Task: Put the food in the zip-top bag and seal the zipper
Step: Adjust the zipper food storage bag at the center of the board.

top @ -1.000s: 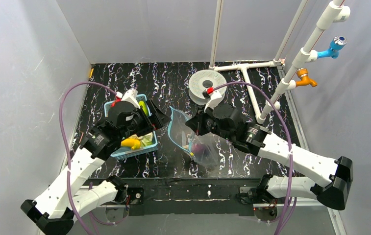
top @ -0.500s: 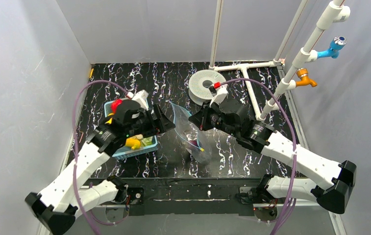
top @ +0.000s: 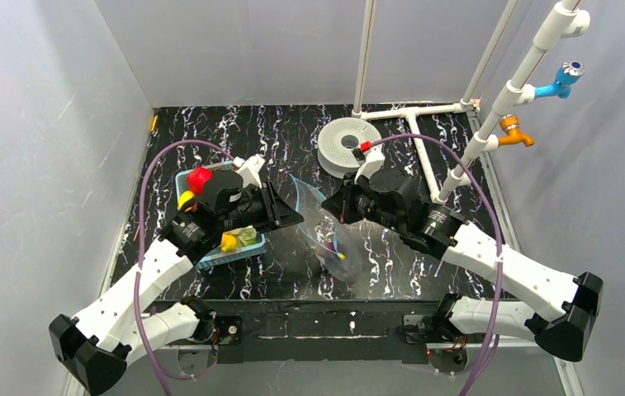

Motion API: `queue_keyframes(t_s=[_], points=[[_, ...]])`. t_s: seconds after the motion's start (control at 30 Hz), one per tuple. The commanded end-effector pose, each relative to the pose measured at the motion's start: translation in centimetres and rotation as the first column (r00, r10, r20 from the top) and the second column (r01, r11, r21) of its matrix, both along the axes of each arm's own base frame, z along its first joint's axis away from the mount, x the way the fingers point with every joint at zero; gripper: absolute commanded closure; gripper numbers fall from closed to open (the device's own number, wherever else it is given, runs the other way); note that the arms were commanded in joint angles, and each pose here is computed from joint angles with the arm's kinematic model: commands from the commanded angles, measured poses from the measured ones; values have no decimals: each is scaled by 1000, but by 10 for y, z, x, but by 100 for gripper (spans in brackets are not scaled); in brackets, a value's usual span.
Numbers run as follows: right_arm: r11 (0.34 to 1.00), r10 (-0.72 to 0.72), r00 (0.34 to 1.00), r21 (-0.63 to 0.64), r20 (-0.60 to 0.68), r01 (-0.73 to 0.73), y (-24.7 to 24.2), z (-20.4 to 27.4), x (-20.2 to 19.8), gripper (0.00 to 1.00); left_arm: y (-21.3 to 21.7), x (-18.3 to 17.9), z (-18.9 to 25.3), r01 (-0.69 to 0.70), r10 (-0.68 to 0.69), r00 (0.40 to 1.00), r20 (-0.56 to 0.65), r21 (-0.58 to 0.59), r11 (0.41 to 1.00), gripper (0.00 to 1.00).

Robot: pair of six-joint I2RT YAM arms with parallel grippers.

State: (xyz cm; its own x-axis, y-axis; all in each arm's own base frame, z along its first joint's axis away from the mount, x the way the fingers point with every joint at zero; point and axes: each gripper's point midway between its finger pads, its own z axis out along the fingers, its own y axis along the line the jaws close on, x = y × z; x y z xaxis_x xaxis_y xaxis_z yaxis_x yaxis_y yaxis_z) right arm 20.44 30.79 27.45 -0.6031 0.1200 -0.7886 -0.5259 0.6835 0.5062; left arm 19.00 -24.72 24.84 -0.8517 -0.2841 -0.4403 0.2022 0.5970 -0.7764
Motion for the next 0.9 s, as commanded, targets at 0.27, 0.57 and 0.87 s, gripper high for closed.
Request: queue_keyframes(t_s=[0.27,0.57,0.87], points=[[995,-92,989,-21,113,95,-34,54,4,99,-22,-21,90,125,-98,983,154,-174,977,100],[979,-121,992,-167,-27,115,-25,-19,31,99,-15,1,10,0,3,997,-74,36,999,100],[986,-116,981,-97,155,132,-38,44,35,99,-10,-1,100,43,-29,979,200,-66,997,100]])
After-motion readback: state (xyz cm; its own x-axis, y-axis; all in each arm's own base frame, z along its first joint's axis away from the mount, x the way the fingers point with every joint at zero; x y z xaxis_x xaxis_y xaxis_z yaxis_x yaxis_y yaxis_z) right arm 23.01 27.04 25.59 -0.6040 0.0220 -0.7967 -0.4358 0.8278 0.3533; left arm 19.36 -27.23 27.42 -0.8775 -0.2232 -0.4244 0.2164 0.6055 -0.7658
